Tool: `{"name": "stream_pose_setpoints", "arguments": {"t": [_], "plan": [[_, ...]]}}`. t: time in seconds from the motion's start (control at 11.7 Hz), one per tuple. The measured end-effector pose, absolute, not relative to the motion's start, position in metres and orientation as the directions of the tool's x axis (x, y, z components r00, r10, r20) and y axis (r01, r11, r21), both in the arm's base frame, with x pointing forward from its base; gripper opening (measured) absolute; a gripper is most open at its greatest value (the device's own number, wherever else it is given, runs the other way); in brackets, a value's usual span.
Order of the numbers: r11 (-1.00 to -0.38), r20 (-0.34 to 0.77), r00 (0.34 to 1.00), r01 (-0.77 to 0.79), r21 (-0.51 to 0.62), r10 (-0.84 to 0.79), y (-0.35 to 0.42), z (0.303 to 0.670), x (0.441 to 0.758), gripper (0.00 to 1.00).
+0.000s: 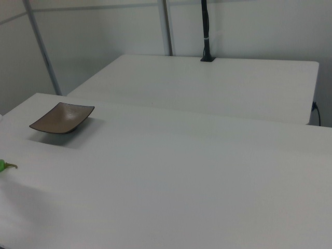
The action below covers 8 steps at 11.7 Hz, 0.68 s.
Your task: Chili peppers are placed on a ceramic plate
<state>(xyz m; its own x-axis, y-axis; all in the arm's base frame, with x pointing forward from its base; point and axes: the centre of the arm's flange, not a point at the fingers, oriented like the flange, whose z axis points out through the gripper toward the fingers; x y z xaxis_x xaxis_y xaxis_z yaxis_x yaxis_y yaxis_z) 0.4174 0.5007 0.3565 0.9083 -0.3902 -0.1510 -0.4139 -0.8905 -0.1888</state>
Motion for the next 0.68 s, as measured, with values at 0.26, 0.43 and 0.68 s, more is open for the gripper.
{"name": "stream_pose_setpoints", "arguments": {"t": [0.26, 0.43, 0.68], "plan": [[-0.9, -0.144, 0.914, -0.4, -0.174, -0.379, 0.509, 0.33, 0.413, 1.0], [-0.907, -0.134, 0.919, -0.389, -0.162, -0.37, 0.509, 0.323, 0.413, 1.0], [-0.907, -0.123, 0.923, -0.382, -0.177, -0.364, 0.511, 0.315, 0.416, 1.0]]}}
